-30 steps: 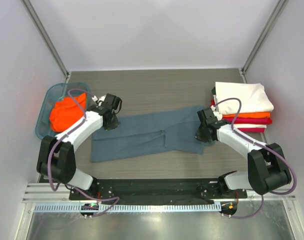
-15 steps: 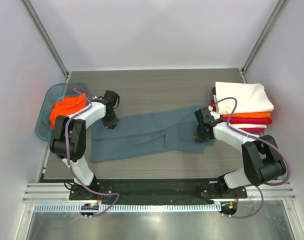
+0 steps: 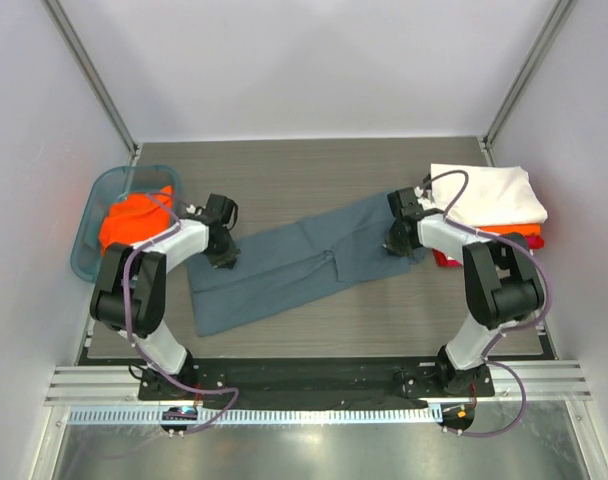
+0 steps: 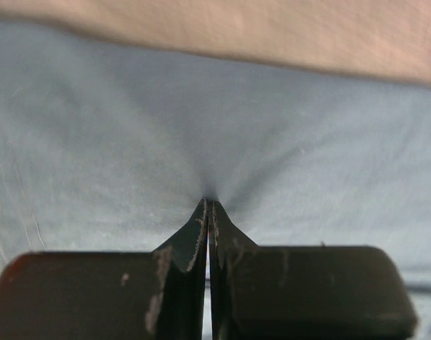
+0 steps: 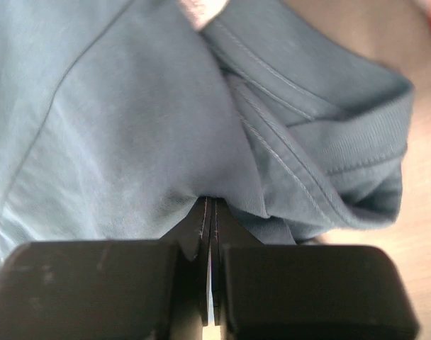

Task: Fold and stack the t-shirts
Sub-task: Fold the tshirt

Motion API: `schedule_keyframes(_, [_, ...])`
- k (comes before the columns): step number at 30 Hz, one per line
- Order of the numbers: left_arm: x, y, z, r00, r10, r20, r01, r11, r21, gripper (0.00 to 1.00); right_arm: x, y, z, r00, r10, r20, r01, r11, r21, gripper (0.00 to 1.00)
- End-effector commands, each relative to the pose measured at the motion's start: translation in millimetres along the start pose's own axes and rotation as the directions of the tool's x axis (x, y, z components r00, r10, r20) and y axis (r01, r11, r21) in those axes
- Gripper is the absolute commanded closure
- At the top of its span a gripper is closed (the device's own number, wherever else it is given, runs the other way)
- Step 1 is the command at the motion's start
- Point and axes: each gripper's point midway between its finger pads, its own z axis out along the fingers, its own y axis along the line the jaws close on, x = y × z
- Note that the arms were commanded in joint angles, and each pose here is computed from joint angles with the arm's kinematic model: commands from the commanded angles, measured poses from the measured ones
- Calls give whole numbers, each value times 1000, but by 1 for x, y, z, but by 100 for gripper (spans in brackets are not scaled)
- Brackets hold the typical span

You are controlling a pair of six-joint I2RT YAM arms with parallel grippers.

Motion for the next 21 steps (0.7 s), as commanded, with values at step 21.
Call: schedule_keyframes(21, [246, -95, -81, 984, 152, -96, -113, 936, 334, 100, -97, 151, 96, 984, -177, 14, 177, 968, -180, 99])
